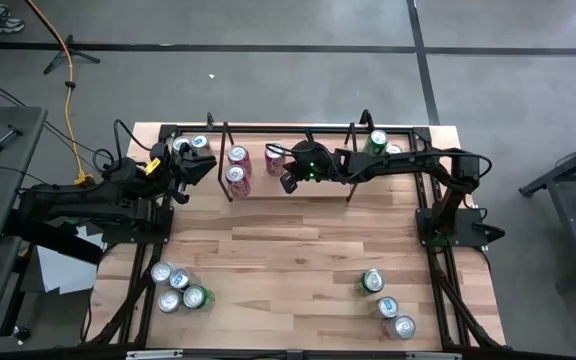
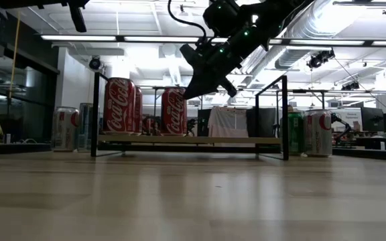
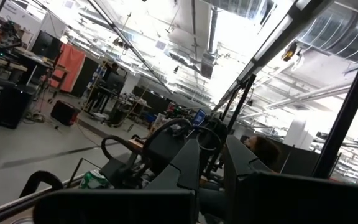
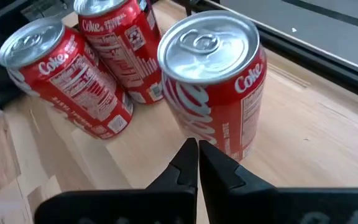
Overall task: Place canned beverage on shelf
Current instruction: Put the red soda can on the shelf aligned with the other red soda cans
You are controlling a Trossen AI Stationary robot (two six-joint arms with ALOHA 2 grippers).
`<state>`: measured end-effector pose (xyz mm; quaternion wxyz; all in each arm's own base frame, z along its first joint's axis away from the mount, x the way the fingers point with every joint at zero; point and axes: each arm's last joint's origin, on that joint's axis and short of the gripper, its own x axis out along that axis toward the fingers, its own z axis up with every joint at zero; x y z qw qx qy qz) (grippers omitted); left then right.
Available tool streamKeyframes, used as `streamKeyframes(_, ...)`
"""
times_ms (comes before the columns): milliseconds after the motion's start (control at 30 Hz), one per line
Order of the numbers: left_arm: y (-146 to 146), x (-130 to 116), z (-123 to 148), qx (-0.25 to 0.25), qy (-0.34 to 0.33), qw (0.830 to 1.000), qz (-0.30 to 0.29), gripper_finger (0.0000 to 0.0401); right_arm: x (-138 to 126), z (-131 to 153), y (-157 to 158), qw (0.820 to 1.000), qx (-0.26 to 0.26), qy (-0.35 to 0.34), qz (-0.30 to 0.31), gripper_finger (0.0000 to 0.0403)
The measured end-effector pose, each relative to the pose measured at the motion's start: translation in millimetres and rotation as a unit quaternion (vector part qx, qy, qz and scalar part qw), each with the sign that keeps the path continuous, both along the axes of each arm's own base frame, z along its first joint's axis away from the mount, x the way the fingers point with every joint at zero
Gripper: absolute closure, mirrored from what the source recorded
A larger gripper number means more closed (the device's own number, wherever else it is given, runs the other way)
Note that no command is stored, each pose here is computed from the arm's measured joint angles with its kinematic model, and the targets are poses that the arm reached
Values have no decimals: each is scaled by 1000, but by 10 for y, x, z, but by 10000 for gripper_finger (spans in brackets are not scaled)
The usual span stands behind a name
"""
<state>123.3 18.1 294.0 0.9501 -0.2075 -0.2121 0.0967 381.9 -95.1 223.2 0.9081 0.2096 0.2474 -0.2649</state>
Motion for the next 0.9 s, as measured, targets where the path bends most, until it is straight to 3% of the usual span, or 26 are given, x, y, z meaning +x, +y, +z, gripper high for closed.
streamKeyframes(700, 0, 0, 0, -9, -3, 1000, -3, 401, 66, 136, -70, 997, -19, -80, -8, 403)
streamKeyframes(900, 0, 0, 0, -9, -3, 1000, -3, 401, 103, 340, -22, 997, -20, -48, 64, 403)
